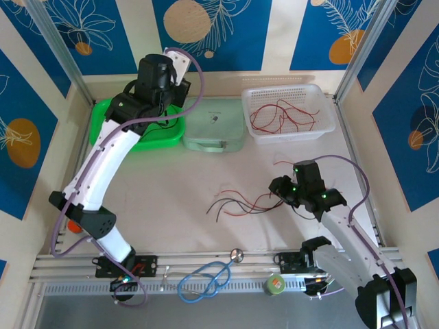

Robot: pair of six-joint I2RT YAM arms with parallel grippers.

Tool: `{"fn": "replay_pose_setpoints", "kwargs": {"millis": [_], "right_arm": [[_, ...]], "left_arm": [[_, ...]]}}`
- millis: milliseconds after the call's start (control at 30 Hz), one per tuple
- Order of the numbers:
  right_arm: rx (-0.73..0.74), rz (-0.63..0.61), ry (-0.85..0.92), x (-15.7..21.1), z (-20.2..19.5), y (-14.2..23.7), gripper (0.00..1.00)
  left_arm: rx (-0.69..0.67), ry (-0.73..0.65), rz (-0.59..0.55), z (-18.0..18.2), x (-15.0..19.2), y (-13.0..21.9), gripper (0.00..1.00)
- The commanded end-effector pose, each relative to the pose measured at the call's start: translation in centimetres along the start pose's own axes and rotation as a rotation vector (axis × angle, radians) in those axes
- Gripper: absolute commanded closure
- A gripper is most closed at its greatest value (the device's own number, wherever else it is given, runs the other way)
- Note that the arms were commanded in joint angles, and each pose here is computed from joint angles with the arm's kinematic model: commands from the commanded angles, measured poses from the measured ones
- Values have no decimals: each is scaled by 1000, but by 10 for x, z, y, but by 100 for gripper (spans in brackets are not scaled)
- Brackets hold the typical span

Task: Untangle the cables

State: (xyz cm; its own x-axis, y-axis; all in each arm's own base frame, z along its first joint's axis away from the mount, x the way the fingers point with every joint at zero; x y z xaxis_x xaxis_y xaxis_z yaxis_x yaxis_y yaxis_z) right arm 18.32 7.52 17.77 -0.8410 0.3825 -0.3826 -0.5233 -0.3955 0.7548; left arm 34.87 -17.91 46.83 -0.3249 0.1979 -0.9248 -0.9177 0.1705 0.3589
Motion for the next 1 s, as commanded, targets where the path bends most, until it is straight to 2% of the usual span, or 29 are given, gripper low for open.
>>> {"fn": "replay_pose_setpoints", "kwargs": {"millis": [0,100,233,567,800,967], "right_arm": [[14,26,-9,9,-5,2,68],[21,27,-11,10,-6,2,68],[22,31,-15,11,-7,2,68],[41,27,-18,11,-7,4,68],[42,39,-15,7,-3,-1,68],[37,52,-2,5,2,-6,68]], "left_arm": [[-81,-119,-86,17,-8,-22,100],[-140,-176,-63,34,9,-51,100],[-176,-175,-40,60,36,-86,100],[-123,-121,-30,106,106,-147,100],[-166,-25,44,144,155,-155,100],[-185,10,110,153,187,-152,100]]}}
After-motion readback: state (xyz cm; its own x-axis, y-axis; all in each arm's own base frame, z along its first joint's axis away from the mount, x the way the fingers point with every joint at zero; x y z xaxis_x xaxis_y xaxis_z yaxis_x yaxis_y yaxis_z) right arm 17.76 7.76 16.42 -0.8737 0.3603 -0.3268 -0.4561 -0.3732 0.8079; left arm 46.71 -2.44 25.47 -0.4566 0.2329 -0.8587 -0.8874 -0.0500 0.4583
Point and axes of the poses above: each hand's point on the last joint's axis, 136 mm out from that joint toward the fingers, its own y axis back along the fingers, its own z axis along the line the jaws close on, x = y × z, the point moved 8 cm from there along y, back along the fingers, and after that the axes turned 11 degrees about y, right-handed, at the moved point
